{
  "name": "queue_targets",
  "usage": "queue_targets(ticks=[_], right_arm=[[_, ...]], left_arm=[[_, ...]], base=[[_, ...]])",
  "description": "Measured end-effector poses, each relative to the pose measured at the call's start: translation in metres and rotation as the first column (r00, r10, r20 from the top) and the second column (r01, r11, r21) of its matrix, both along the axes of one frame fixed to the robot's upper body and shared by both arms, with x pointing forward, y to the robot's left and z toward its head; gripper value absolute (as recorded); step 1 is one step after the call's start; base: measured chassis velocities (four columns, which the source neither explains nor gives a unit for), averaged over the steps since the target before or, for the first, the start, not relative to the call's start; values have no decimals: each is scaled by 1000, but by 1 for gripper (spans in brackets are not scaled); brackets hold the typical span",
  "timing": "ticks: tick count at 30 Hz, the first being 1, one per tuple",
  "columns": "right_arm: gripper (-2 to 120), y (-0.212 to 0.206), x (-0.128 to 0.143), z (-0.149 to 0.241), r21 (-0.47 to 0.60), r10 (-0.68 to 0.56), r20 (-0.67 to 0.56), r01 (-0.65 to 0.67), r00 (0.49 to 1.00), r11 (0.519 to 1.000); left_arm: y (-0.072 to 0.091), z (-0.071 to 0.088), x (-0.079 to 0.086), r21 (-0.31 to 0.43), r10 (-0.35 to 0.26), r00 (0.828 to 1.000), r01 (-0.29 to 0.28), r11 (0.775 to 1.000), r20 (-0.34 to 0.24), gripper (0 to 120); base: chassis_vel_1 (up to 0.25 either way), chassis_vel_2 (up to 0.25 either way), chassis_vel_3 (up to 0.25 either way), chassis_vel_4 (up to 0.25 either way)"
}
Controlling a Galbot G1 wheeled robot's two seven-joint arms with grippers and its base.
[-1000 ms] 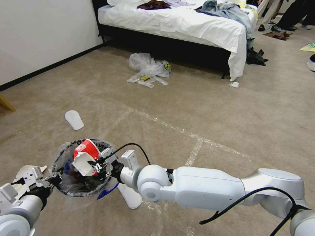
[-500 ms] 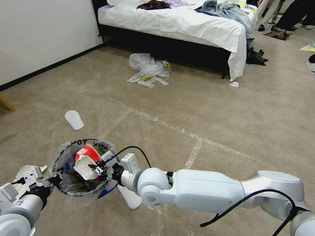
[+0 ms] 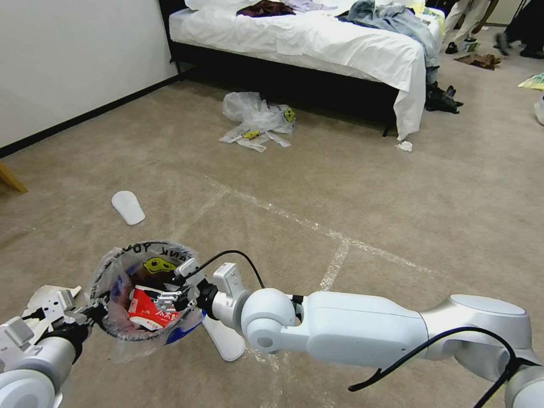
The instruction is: Pick up the trash bin and place the garbage on the floor into it.
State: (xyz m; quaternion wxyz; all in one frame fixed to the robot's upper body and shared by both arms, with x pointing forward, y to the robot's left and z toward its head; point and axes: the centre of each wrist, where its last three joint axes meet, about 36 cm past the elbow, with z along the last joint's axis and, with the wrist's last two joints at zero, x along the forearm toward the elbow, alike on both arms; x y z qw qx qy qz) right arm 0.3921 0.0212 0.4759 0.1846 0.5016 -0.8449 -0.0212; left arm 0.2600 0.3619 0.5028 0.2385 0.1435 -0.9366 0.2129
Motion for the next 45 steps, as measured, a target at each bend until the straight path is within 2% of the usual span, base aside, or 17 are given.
queue_targets(ticks=[1,7,16,35,45], right_arm=[[95,-1,1,3,6,-4,3,4,1000,1000],[100,-7,4,22,31,-24,22,23,999,999],[100,-23,10,53,67,-60,46,57,997,996],[100,-59,17,63,68,-135,72,130,988,989],[100,-85,25,73,109,-192,97,181,977,977]], left_arm=[[0,-1,0,0,0,1000,0,1000,-2,1],[0,-1,-1,4,1,1000,-1,1000,-1,1],[3,0,-1,9,6,1000,-6,1000,-3,1],[6,0,-1,11,15,1000,-15,1000,-2,1],[16,4,-4,32,38,999,-38,999,2,1]], base=[[0,0,0,0],[0,0,0,0],[0,0,0,0],[0,0,0,0],[0,0,0,0]])
